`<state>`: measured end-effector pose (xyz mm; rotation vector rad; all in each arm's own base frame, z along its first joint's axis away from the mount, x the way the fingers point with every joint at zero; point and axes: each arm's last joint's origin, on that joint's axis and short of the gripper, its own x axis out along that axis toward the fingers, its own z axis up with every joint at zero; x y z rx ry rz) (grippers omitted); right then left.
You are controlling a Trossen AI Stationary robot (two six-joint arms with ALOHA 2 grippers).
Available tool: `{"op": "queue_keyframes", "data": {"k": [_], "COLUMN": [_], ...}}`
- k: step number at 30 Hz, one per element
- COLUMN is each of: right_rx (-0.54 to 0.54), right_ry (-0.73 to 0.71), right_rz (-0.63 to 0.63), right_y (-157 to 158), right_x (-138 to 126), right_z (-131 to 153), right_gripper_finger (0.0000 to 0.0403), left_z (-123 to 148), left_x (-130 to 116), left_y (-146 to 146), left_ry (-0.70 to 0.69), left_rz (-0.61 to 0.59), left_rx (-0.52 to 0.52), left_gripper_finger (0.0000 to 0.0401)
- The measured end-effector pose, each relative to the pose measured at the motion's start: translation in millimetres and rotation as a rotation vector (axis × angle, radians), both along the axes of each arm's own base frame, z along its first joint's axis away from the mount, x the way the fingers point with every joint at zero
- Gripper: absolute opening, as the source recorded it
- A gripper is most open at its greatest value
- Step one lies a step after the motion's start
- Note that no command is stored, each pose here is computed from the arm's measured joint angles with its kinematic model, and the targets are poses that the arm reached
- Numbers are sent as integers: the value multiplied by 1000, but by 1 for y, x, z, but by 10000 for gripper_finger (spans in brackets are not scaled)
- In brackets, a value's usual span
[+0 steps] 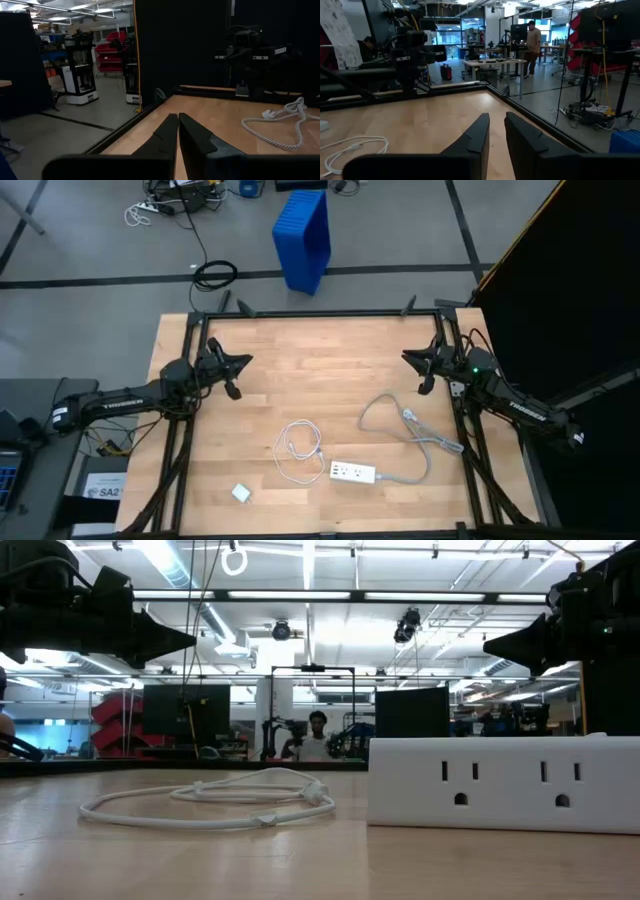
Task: Insert USB
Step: Move the white outlet extension to the center of the table
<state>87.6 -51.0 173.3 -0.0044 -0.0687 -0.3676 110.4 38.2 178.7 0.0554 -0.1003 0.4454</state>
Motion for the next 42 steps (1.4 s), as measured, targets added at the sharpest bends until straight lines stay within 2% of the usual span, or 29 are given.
{"op": "queue_keyframes", "data": {"k": [13,30,42], "right_rx": [0,0,0], "right_ry": [0,0,0], "right_rz": [0,0,0], "right_y": [0,0,0], "right_x": [0,0,0], "right_z": [0,0,0], "right_gripper_finger": [25,41,28], "left_z": [0,0,0], "left_x": [0,0,0], "left_y": [0,0,0], "left_ry": [0,0,0], "left_rz": [0,0,0], "left_rx": [0,0,0], "left_gripper_finger": [0,0,0]}}
